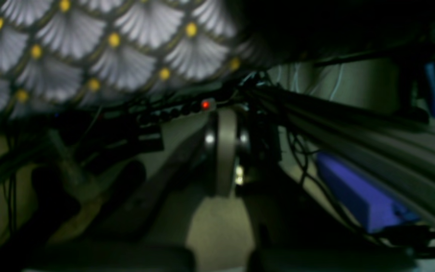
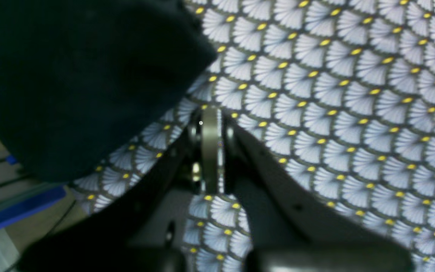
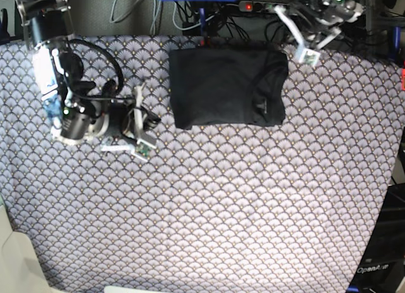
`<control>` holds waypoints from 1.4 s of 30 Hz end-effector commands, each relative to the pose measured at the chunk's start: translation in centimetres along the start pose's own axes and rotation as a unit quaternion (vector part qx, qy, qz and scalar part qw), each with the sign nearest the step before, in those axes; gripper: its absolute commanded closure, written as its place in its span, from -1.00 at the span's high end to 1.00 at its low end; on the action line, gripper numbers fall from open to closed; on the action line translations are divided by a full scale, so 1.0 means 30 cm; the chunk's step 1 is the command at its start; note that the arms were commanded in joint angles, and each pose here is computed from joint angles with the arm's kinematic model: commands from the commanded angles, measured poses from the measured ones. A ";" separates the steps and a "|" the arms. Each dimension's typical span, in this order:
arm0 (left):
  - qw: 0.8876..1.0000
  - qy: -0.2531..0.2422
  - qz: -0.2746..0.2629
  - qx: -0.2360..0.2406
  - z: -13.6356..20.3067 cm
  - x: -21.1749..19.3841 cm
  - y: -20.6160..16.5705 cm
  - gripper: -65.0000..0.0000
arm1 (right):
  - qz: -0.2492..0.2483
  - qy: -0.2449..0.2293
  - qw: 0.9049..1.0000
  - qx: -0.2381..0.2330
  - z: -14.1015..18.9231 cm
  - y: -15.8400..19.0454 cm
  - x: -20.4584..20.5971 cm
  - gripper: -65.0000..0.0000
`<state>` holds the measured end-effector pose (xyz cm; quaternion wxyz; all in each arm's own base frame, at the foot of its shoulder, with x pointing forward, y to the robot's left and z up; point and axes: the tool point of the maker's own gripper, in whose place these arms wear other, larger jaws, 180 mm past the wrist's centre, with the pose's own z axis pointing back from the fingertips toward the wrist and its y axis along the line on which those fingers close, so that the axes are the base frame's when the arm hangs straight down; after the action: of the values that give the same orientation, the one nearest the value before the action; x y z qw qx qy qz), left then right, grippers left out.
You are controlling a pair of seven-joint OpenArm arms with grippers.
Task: Fold the T-shirt properly
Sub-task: 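Open the right gripper and withdraw it from the folded bundle, then rotate the folded bundle upright with the left gripper and release it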
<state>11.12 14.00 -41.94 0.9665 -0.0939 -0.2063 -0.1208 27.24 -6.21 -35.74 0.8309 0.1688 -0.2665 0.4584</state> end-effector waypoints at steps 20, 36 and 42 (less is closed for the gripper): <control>0.998 -0.036 0.028 -0.037 -0.164 0.176 -0.051 -1.00 | -0.002 0.002 1.000 0.000 0.019 0.007 -0.036 -1.00; 0.995 -0.090 0.026 -0.032 -0.199 0.387 -0.009 -1.00 | 0.009 -0.020 1.000 -0.016 0.053 -0.045 -0.028 -1.00; 0.995 -0.077 0.041 -0.045 -0.275 0.425 -0.008 -1.00 | 0.017 0.000 1.000 -0.025 0.026 -0.163 -0.006 -1.00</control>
<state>25.61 9.49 -43.75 0.9441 -0.1594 -0.2782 -0.0771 30.30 -9.16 -36.49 0.8321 0.1460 -0.2641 0.4653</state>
